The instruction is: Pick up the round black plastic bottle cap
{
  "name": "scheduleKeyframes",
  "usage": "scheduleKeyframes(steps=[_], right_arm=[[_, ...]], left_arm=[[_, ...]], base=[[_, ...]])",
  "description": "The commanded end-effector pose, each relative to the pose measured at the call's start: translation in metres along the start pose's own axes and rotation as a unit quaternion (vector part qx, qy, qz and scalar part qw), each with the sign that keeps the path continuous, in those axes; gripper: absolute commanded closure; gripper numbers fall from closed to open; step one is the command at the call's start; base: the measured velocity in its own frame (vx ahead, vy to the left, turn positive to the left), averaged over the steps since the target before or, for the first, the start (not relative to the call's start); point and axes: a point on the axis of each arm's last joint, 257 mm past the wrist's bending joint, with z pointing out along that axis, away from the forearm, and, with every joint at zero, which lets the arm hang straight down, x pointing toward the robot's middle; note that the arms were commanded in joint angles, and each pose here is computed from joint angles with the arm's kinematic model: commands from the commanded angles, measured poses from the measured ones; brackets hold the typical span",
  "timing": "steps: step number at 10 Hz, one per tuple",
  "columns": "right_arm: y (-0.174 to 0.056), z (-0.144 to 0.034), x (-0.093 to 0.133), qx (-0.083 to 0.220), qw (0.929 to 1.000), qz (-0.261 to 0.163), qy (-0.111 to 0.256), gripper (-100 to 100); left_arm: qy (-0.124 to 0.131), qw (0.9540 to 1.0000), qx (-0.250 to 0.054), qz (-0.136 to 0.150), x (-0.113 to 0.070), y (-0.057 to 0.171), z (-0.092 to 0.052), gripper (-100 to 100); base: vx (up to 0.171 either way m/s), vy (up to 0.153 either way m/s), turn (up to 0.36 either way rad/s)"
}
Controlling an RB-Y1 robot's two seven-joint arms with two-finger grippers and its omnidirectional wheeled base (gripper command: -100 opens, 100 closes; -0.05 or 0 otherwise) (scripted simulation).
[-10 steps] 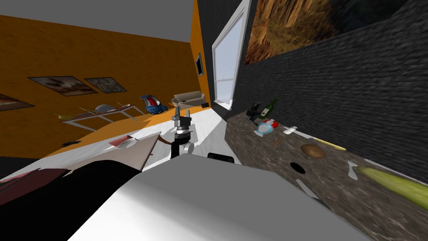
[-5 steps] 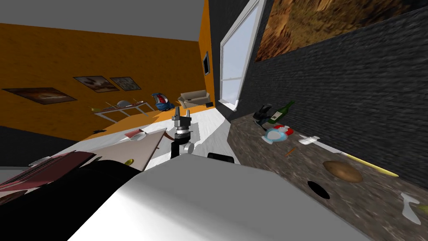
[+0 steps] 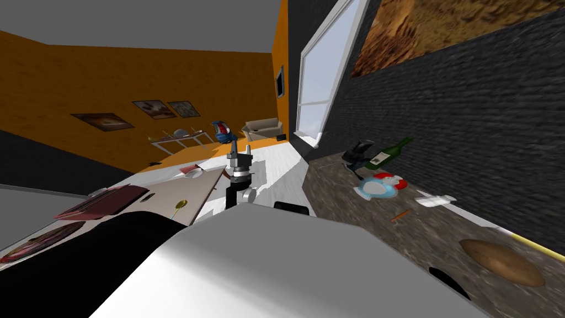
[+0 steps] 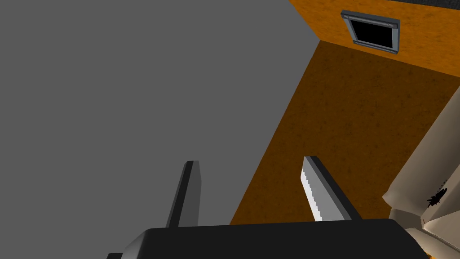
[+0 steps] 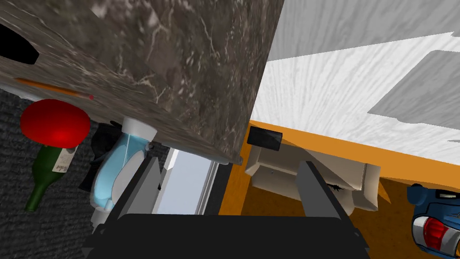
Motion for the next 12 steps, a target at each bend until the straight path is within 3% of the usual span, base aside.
scheduleKeyframes(steps=[1,2,3,4,5,6,8,9,12], right_arm=[[0.002,-0.016,0.028,-0.011,0.9984,-0.037,0.042,-100],[0.002,-0.016,0.028,-0.011,0.9982,-0.041,0.042,-100],[0.005,-0.030,0.048,-0.023,0.9945,-0.070,0.075,-100],[0.005,-0.030,0.048,-0.023,0.9942,-0.074,0.075,-100],[0.007,-0.045,0.067,-0.038,0.9882,-0.104,0.105,-100],[0.007,-0.045,0.067,-0.038,0.9881,-0.105,0.105,-100],[0.011,-0.073,0.099,-0.069,0.9718,-0.161,0.158,-100],[0.011,-0.073,0.099,-0.070,0.9711,-0.165,0.158,-100],[0.013,-0.112,0.135,-0.119,0.9395,-0.239,0.215,-100]], left_arm=[[0.000,1.0000,0.000,0.000,0.000,0.000,0.000,0],[0.000,1.0000,0.000,0.000,0.000,0.000,0.000,0],[0.000,1.0000,0.000,0.000,0.000,0.000,0.000,0],[0.000,1.0000,0.000,0.000,0.000,0.000,0.000,0],[0.000,1.0000,0.000,0.000,0.000,0.000,0.000,0],[0.000,1.0000,0.000,0.000,0.000,0.000,0.000,0],[0.000,1.0000,0.000,0.000,0.000,0.000,0.000,0],[0.000,1.0000,0.000,0.000,0.000,0.000,0.000,0],[0.000,1.0000,0.000,0.000,0.000,0.000,0.000,0]], base=[[0.038,-0.030,0.221],[0.031,-0.037,0.114],[0.027,-0.041,0.259],[0.022,-0.041,0.128],[0.031,-0.046,0.200],[0.026,-0.041,0.144],[0.026,-0.060,0.265],[0.021,-0.062,0.142],[0.020,-0.075,0.286]])
